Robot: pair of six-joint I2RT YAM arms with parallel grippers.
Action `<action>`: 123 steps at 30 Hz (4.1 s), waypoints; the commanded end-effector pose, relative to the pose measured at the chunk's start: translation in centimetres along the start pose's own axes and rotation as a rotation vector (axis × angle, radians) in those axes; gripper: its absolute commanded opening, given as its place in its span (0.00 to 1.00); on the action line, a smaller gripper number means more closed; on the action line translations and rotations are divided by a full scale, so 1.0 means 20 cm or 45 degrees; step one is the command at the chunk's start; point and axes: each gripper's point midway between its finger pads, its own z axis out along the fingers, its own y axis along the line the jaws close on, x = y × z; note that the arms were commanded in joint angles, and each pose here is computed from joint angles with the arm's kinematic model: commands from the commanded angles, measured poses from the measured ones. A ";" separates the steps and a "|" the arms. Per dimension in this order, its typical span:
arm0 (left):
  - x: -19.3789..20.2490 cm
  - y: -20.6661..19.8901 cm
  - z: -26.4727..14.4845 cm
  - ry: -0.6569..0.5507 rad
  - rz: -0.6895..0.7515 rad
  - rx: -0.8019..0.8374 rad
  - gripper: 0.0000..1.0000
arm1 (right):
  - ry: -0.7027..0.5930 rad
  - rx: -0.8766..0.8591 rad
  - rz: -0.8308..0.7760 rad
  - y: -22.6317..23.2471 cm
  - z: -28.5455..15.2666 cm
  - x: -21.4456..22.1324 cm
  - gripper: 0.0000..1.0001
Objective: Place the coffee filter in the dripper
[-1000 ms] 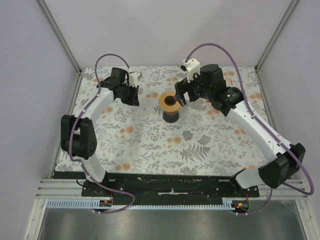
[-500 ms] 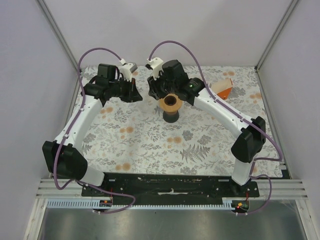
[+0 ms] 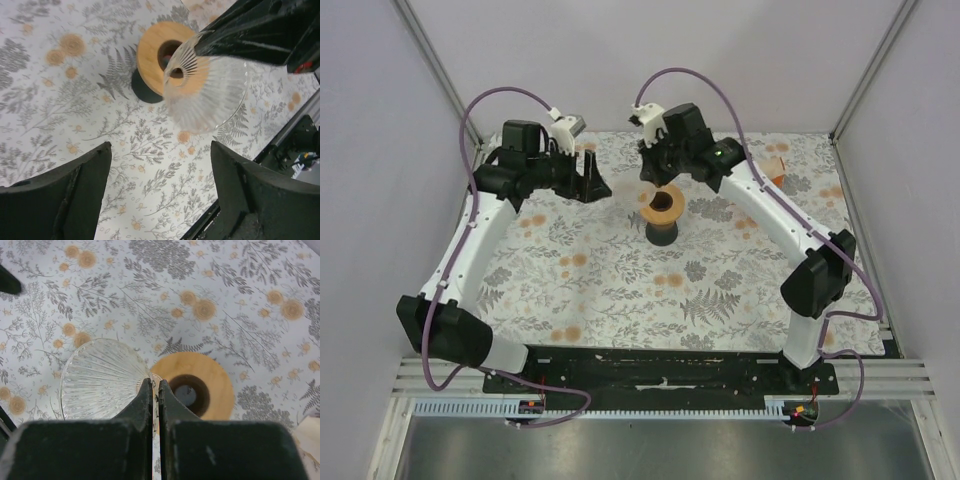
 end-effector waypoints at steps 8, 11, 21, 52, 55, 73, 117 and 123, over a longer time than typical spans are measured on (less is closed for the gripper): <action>-0.19 0.18 -0.26 -0.196 0.005 -0.212 0.87 | 0.096 -0.076 0.157 -0.35 -0.17 0.03 0.00; -0.19 0.21 -0.25 -0.196 -0.008 -0.237 0.88 | 0.115 -0.126 0.170 -0.34 -0.13 0.06 0.00; -0.17 0.21 -0.24 -0.214 -0.068 -0.246 0.88 | 0.146 -0.188 0.235 -0.38 0.00 0.14 0.00; -0.11 -0.02 0.61 0.048 -0.101 -0.040 0.34 | 0.176 -0.248 0.233 -0.36 0.14 0.41 0.00; -0.06 -0.01 0.65 0.091 -0.103 -0.033 0.26 | 0.177 -0.237 0.231 -0.37 0.14 0.44 0.00; 0.39 0.17 0.86 0.463 -0.100 -0.034 0.02 | 0.321 -0.224 0.333 -0.37 0.29 0.76 0.00; -0.18 0.03 0.59 0.099 0.142 -0.065 0.50 | 0.046 -0.090 0.217 -0.42 -0.04 0.22 0.67; -0.22 0.01 0.56 0.074 0.200 -0.056 0.55 | -0.044 0.017 0.152 -0.49 -0.19 0.08 0.79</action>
